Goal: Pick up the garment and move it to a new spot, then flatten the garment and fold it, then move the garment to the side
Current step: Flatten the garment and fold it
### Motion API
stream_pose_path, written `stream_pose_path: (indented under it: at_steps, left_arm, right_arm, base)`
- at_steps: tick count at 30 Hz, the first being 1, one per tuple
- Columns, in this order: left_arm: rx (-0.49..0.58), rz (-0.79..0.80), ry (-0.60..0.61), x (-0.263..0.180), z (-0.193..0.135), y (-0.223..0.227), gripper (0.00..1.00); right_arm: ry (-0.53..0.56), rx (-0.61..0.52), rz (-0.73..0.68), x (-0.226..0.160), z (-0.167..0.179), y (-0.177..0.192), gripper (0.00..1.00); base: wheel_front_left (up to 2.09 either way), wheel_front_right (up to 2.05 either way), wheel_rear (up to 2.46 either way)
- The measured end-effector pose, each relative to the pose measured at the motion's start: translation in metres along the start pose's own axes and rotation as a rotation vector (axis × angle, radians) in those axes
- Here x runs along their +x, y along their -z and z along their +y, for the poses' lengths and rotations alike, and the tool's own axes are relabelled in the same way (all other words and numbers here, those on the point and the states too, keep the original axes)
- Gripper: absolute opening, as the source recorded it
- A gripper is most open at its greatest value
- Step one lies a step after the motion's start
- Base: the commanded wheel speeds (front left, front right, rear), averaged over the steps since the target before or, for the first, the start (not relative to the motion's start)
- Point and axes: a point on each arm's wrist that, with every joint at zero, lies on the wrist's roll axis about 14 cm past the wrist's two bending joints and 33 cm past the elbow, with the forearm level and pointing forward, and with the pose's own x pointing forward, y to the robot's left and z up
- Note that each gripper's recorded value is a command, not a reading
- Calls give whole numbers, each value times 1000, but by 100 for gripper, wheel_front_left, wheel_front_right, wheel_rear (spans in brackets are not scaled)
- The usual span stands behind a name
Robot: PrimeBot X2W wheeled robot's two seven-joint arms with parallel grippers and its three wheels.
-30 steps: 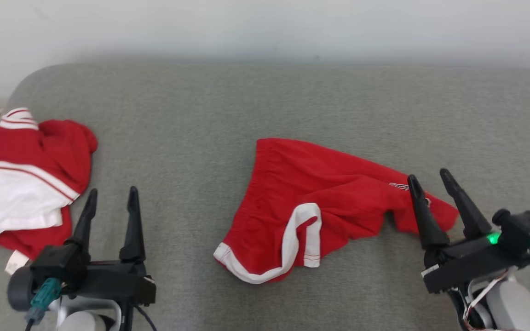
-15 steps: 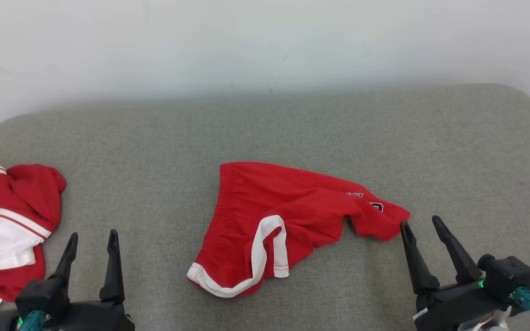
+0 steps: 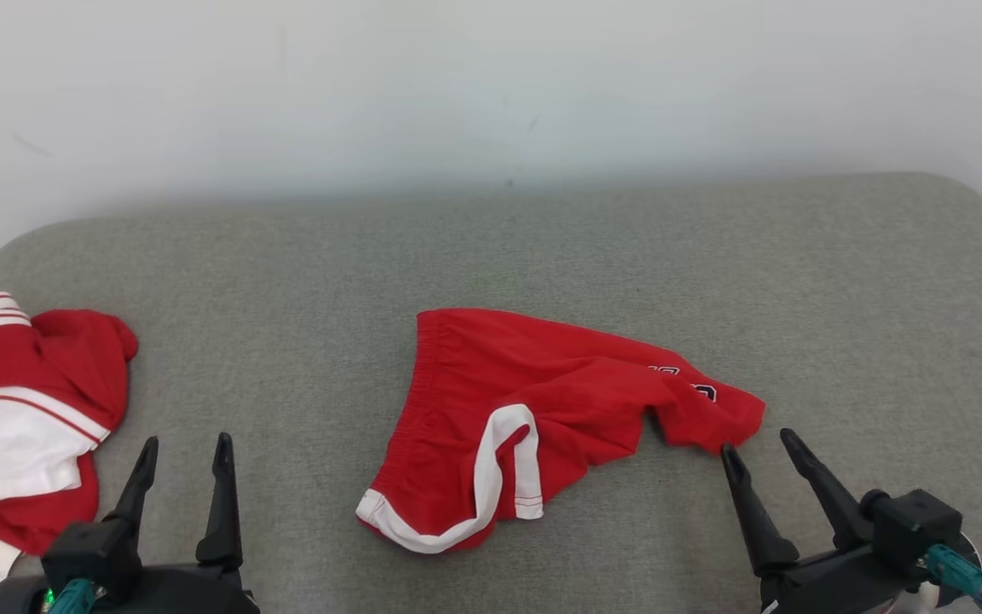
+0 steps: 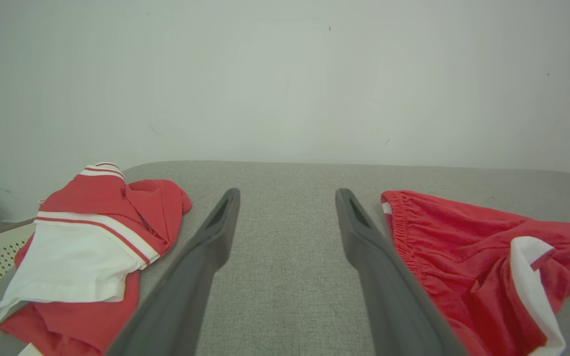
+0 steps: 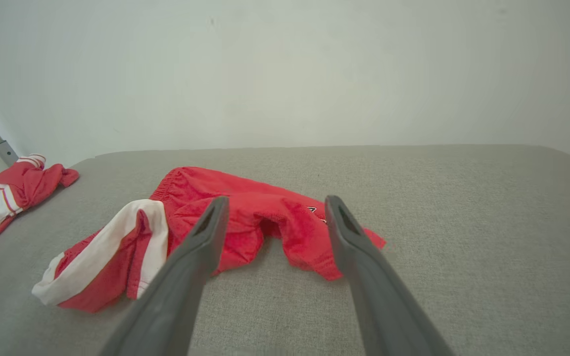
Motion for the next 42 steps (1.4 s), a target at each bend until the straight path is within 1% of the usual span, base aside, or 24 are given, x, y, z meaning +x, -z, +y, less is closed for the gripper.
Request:
stream_pose_path:
  at_steps: [3, 6, 14, 17, 23, 29, 30, 31, 32, 33, 34, 42]
  left_arm:
    - [-5, -4, -8, -1, 1, -1, 100]
    - [-11, -11, -14, -2, 3, -3, 100]
    - [-36, -9, -64, -4, 13, 3, 100]
    - [-45, -5, -77, -5, 16, 6, 100]
    - [-54, 7, -112, -6, 24, 13, 100]
    - [-57, 26, -143, -8, 32, 22, 100]
    - [-57, 30, -148, -8, 33, 23, 100]
    - [-58, 34, -152, -8, 34, 25, 100]
    - [-59, 37, -155, -7, 35, 26, 100]
    - [-59, 40, -157, -7, 36, 27, 100]
    - [-59, 41, -158, -7, 36, 28, 100]
    - [-65, 40, -133, 2, 28, 31, 100]
  right_arm:
    - [-49, -27, 56, 4, 11, 11, 100]
    - [-124, -52, 121, 9, 30, 24, 100]
    - [-365, -99, 313, 17, 90, 73, 100]
    - [-433, -112, 370, 21, 105, 90, 100]
    - [-494, -138, 456, 33, 112, 117, 100]
    - [-543, -135, 510, 42, 122, 138, 100]
    - [-549, -131, 518, 43, 124, 140, 91]
    - [-557, -129, 518, 44, 126, 142, 44]
    - [-563, -129, 523, 45, 128, 144, 29]
    - [-570, -129, 517, 46, 130, 144, 18]
    - [-576, -127, 518, 47, 131, 145, 0]
    - [-584, -135, 518, 47, 125, 141, 0]
  base:
    - [0, 0, 0]
    - [0, 0, 0]
    - [0, 0, 0]
    - [0, 0, 0]
    - [0, 0, 0]
    - [0, 0, 0]
    - [0, 0, 0]
    - [0, 0, 0]
    - [0, 0, 0]
    - [0, 0, 0]
    - [0, 0, 0]
    - [0, 0, 0]
